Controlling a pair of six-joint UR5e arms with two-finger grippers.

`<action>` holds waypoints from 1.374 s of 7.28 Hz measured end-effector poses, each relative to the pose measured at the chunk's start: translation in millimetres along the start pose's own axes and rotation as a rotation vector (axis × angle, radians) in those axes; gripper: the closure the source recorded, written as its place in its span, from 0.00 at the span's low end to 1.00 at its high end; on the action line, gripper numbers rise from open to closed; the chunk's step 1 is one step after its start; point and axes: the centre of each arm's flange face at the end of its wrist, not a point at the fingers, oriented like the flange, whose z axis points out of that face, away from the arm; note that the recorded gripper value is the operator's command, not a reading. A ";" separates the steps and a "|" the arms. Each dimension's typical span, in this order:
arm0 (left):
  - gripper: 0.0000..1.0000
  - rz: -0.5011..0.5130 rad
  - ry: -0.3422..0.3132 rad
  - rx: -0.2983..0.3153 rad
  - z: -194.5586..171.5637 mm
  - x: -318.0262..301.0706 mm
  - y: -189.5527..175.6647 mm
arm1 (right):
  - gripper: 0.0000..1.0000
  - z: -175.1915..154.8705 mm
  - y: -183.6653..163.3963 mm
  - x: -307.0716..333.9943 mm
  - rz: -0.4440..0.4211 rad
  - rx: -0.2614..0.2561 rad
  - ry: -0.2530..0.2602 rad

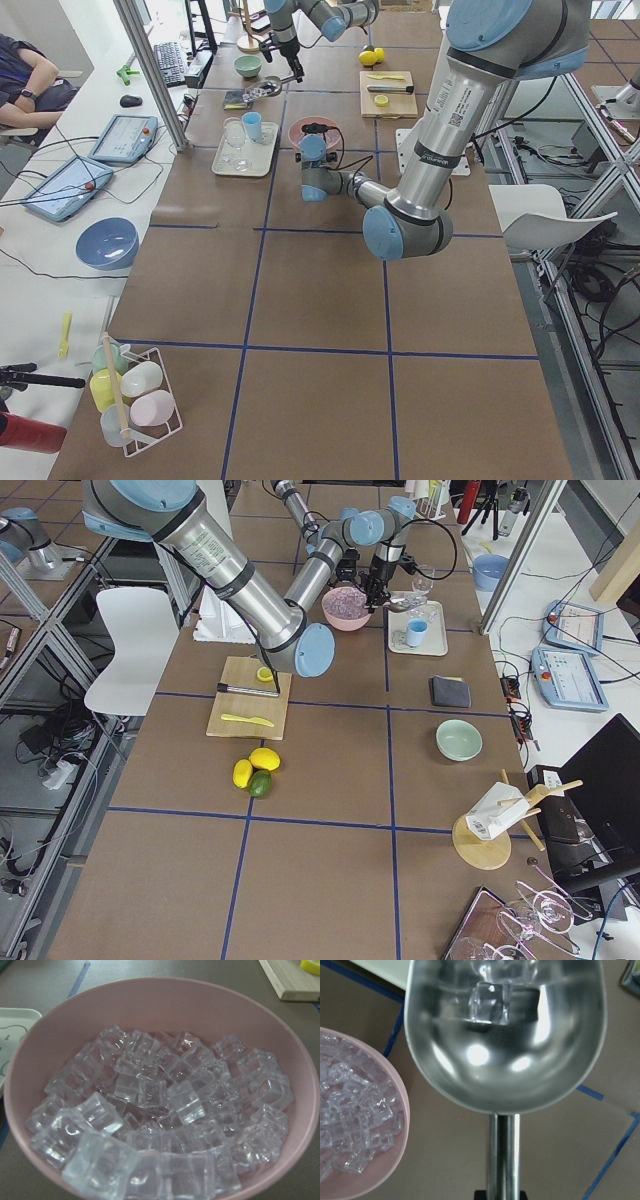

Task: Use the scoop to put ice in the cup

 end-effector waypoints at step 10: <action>0.01 0.000 0.000 0.001 0.0 0.0 -0.3 | 1.00 18.3 -16.3 -14.7 -0.080 -0.183 0.175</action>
